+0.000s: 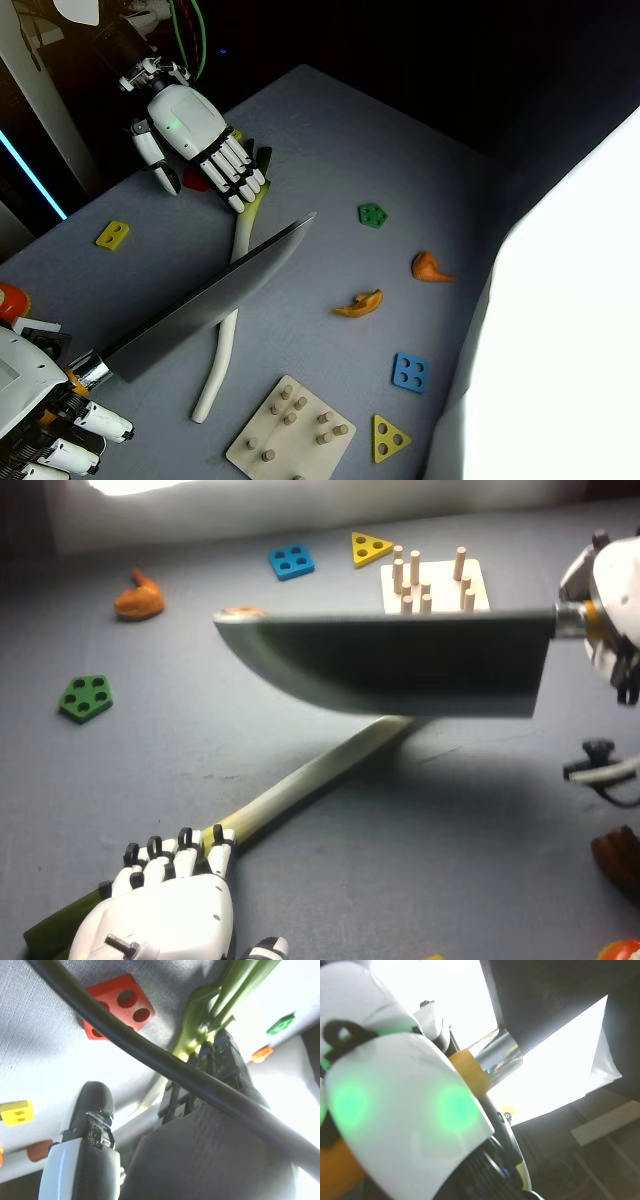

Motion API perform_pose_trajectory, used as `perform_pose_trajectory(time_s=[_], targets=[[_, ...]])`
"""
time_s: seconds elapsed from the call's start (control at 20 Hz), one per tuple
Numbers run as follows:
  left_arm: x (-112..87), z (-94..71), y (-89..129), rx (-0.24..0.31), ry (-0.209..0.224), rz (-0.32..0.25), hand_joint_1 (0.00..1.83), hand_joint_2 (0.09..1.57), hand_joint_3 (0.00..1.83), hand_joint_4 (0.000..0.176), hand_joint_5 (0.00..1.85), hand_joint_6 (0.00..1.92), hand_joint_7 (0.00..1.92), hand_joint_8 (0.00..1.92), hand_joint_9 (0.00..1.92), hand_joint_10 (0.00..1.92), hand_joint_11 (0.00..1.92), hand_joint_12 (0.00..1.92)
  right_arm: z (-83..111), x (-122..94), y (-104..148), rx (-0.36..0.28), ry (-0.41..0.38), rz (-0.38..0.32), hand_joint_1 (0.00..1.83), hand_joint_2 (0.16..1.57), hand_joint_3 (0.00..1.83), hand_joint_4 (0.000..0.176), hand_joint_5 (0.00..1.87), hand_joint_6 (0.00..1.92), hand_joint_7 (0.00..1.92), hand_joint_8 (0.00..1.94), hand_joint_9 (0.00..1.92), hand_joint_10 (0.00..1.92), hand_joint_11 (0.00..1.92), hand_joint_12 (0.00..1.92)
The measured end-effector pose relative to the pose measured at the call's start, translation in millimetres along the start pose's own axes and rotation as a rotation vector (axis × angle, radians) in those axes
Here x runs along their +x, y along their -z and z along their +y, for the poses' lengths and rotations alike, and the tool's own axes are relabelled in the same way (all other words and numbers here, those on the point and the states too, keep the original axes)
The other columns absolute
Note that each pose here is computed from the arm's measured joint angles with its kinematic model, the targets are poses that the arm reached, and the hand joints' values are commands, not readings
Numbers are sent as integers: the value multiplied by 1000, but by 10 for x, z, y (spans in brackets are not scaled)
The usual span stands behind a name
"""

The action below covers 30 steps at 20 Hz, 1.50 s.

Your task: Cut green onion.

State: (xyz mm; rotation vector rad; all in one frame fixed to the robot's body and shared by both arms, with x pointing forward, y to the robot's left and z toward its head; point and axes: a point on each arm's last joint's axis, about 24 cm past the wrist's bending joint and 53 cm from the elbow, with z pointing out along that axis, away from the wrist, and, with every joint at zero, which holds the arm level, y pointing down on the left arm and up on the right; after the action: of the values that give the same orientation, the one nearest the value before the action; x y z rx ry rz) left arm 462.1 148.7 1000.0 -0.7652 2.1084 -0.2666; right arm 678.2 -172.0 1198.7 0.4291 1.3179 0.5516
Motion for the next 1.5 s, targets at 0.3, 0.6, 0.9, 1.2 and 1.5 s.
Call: perform_pose_trajectory(time_s=[0.3, 0.6, 0.9, 1.2, 1.5], targets=[[2, -6, 0, 3, 0, 1, 418, 1356, 0, 12, 1, 0, 0, 0, 0, 0, 0, 0, 156, -676, -303, -61, -119, -125, 1578, 1198, 0, 176, 1270, 1921, 1445, 1941, 1518, 1921, 1569, 1921], [-8, -23, -2, 5, 5, 0, 437, 1346, 0, 18, 16, 6, 0, 0, 0, 0, 0, 0, 227, -879, -665, -166, -143, -148, 1572, 1190, 0, 176, 1289, 1921, 1455, 1941, 1522, 1921, 1577, 1921], [-140, -76, -41, 10, 9, -10, 410, 1361, 2, 13, 12, 5, 0, 0, 0, 0, 0, 0, -22, -733, -1075, -135, -151, -70, 1556, 1179, 0, 176, 1235, 1921, 1423, 1941, 1484, 1921, 1537, 1921], [-435, -264, -101, 48, -29, -50, 415, 1374, 5, 14, 0, 0, 0, 0, 0, 0, 0, 0, -72, -450, -1338, -186, -117, -43, 1525, 1187, 0, 176, 1160, 1921, 1381, 1941, 1468, 1921, 1527, 1921], [-597, -532, -137, 133, -58, -45, 398, 1375, 0, 17, 0, 0, 0, 0, 0, 0, 0, 0, -187, -316, -1410, -163, -114, -16, 1530, 1195, 0, 176, 1211, 1921, 1378, 1941, 1457, 1921, 1522, 1921]])
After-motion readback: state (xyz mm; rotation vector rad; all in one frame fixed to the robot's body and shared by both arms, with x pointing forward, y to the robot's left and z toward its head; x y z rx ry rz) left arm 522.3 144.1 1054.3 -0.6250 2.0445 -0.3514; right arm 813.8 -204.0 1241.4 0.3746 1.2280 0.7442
